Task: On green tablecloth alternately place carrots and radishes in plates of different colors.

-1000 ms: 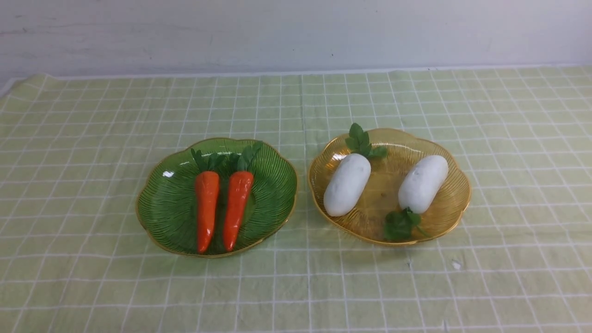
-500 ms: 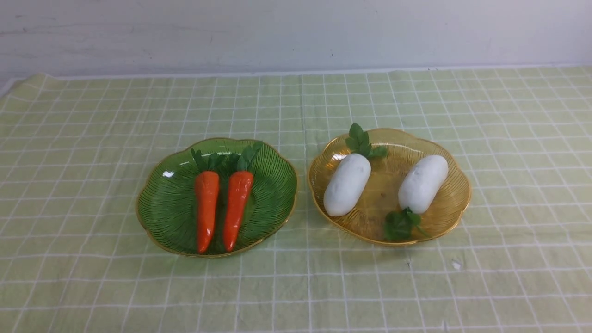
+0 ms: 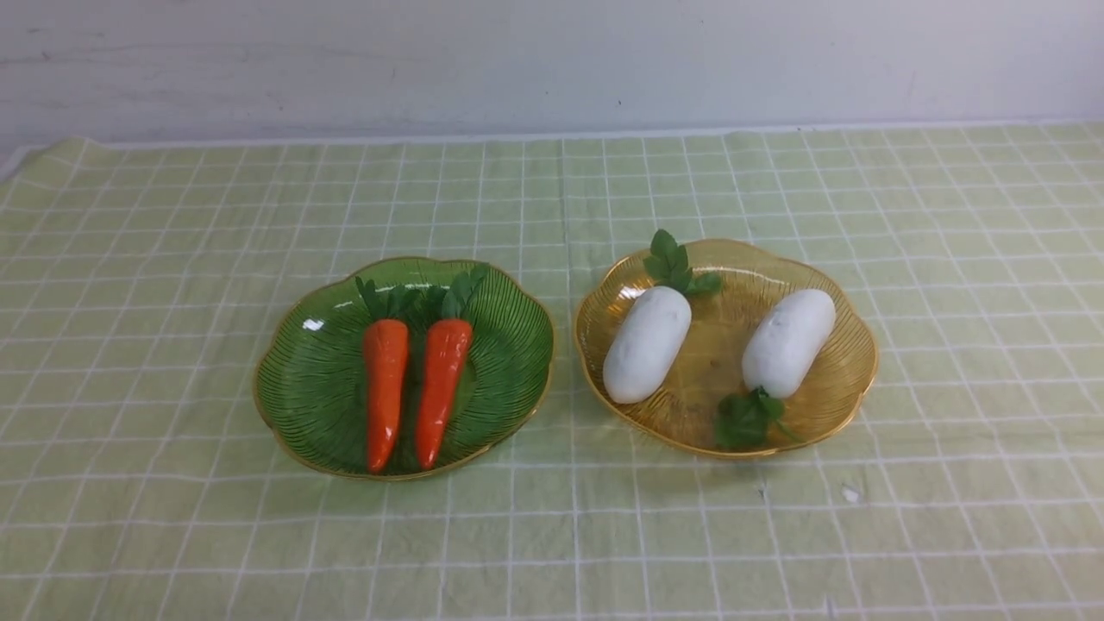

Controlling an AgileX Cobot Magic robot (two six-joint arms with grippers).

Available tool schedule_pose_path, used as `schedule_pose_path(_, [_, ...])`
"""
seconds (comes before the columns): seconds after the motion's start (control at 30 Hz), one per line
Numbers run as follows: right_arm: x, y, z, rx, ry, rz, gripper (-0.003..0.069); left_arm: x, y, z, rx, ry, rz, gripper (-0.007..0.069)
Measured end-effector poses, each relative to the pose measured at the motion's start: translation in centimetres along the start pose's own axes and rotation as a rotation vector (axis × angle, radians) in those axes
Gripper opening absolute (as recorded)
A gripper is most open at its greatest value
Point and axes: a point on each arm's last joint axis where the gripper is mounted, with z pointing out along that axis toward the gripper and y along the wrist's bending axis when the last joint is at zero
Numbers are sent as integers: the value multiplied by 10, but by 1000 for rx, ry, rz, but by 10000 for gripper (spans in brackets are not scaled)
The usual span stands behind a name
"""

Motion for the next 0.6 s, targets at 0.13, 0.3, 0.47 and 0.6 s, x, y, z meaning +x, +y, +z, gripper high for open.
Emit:
schedule_pose_path(0.13, [1, -2, 0, 40, 11, 17, -14, 0, 0, 0, -1, 0, 0, -8])
schedule_pose_path(0.3, [1, -3, 0, 45, 11, 25, -14, 0, 0, 0, -1, 0, 0, -8])
schedule_pose_path(0.47, [1, -3, 0, 45, 11, 25, -14, 0, 0, 0, -1, 0, 0, -8])
schedule_pose_path(0.6, [1, -3, 0, 45, 11, 22, -14, 0, 0, 0, -1, 0, 0, -8])
